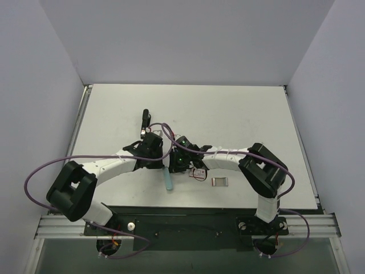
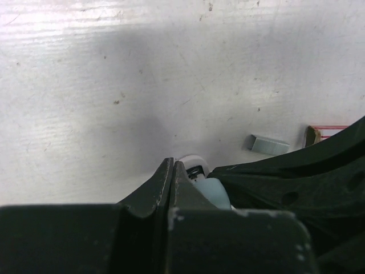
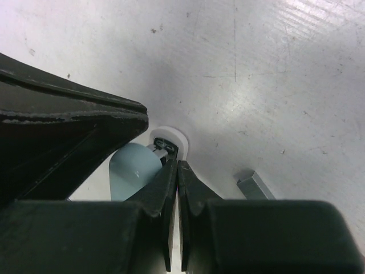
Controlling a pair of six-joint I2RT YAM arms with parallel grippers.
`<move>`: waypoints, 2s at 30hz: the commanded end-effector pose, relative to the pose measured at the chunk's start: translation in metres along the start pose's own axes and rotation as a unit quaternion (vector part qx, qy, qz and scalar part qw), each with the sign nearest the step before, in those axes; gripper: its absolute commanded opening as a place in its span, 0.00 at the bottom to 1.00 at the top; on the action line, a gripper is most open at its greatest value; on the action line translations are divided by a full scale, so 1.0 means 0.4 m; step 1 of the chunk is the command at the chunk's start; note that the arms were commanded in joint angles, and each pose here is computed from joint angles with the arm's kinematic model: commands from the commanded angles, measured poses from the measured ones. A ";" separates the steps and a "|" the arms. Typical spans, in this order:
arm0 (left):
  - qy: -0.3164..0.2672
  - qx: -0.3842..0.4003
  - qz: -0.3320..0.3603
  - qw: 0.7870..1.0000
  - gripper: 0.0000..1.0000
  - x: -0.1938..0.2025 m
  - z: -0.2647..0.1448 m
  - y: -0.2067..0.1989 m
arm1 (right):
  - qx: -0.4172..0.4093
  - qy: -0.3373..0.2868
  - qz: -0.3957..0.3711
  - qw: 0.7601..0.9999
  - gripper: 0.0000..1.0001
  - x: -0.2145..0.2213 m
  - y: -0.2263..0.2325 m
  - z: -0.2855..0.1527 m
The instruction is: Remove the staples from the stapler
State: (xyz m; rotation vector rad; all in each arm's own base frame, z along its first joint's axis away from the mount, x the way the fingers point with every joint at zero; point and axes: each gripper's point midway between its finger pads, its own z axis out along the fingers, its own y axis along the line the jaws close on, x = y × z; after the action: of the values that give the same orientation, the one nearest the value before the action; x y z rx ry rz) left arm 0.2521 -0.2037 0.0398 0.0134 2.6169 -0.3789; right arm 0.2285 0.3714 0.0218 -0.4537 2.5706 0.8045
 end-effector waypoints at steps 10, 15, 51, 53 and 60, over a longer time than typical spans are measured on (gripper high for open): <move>-0.051 0.016 0.008 0.999 0.00 -0.083 -0.039 -0.033 | -0.007 -0.033 0.028 0.999 0.00 -0.045 0.026 -0.021; -0.087 -0.037 0.003 0.995 0.00 -0.105 -0.108 0.030 | 0.015 -0.040 0.025 0.999 0.00 -0.037 -0.002 -0.031; 0.023 0.002 0.004 1.000 0.00 0.096 -0.027 -0.041 | -0.010 -0.005 0.020 1.000 0.00 -0.009 0.024 -0.029; 0.015 0.001 0.011 1.000 0.00 0.080 -0.029 -0.045 | -0.011 -0.006 0.019 1.000 0.00 -0.012 0.026 -0.028; 0.001 -0.003 0.026 1.000 0.00 0.039 -0.024 -0.052 | -0.026 -0.010 0.041 0.999 0.00 -0.048 0.023 -0.027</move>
State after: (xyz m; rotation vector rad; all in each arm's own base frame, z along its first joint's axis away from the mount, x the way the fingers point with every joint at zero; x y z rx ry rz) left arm 0.2090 -0.2093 0.0279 0.0505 2.6937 -0.3247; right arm 0.2269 0.3647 0.0249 -0.3801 2.5943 0.8239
